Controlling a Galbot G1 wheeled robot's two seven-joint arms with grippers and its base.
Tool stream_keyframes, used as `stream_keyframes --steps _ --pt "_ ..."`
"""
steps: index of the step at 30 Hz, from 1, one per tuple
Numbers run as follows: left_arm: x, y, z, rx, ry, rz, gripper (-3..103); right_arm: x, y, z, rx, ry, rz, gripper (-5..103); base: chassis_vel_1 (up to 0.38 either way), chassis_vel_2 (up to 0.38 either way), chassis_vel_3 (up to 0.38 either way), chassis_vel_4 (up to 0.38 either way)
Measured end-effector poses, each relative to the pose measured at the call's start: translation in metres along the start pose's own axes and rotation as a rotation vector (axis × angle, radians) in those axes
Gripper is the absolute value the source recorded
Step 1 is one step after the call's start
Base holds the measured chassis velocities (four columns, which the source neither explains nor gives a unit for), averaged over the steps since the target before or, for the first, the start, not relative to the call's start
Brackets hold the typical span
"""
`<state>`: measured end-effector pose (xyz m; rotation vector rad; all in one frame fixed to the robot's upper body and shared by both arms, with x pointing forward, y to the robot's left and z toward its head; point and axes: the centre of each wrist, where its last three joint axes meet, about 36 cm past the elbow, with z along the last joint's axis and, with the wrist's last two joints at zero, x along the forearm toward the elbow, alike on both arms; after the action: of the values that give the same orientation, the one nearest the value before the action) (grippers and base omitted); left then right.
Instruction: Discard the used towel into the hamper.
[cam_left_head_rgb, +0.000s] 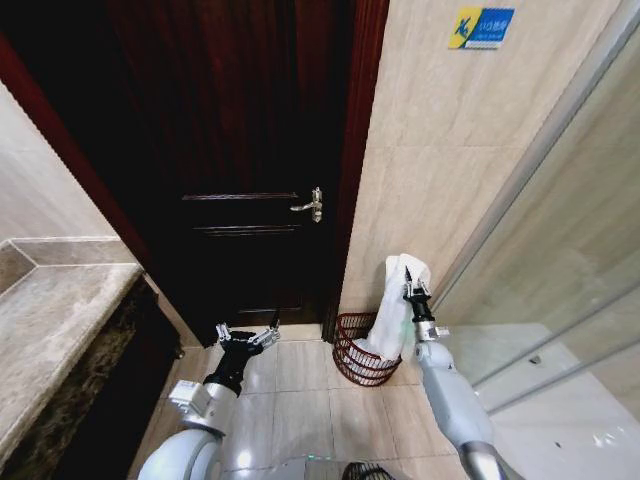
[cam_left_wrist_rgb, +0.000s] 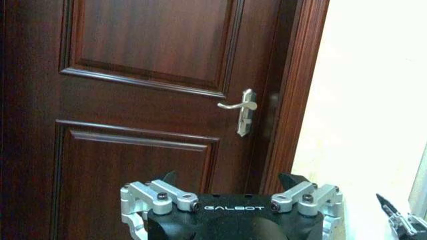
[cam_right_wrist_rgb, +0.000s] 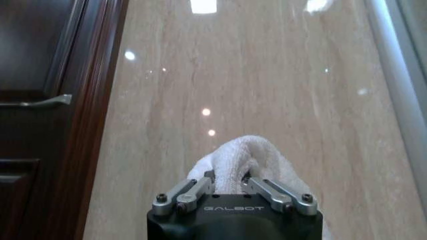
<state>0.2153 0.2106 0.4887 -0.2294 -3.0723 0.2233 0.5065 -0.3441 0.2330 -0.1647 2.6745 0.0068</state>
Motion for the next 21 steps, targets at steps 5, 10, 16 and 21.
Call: stream_keyframes --steps 5,10,16,21 --pt "0.000 0.000 0.000 0.000 0.000 0.000 100 -0.007 0.000 0.002 -0.003 -0.002 -0.002 13 0.000 0.000 0.000 0.000" --pt "0.000 0.000 0.000 0.000 0.000 0.000 100 -0.033 0.018 -0.001 -0.028 -0.049 0.015 13 0.000 0.000 0.000 0.000" --pt "0.000 0.000 0.000 0.000 0.000 0.000 100 -0.036 0.033 0.003 -0.056 -0.055 0.032 13 0.000 0.000 0.000 0.000" --pt "0.000 0.000 0.000 0.000 0.000 0.000 100 -0.017 0.031 0.018 -0.089 -0.004 0.090 13 0.000 0.000 0.000 0.000"
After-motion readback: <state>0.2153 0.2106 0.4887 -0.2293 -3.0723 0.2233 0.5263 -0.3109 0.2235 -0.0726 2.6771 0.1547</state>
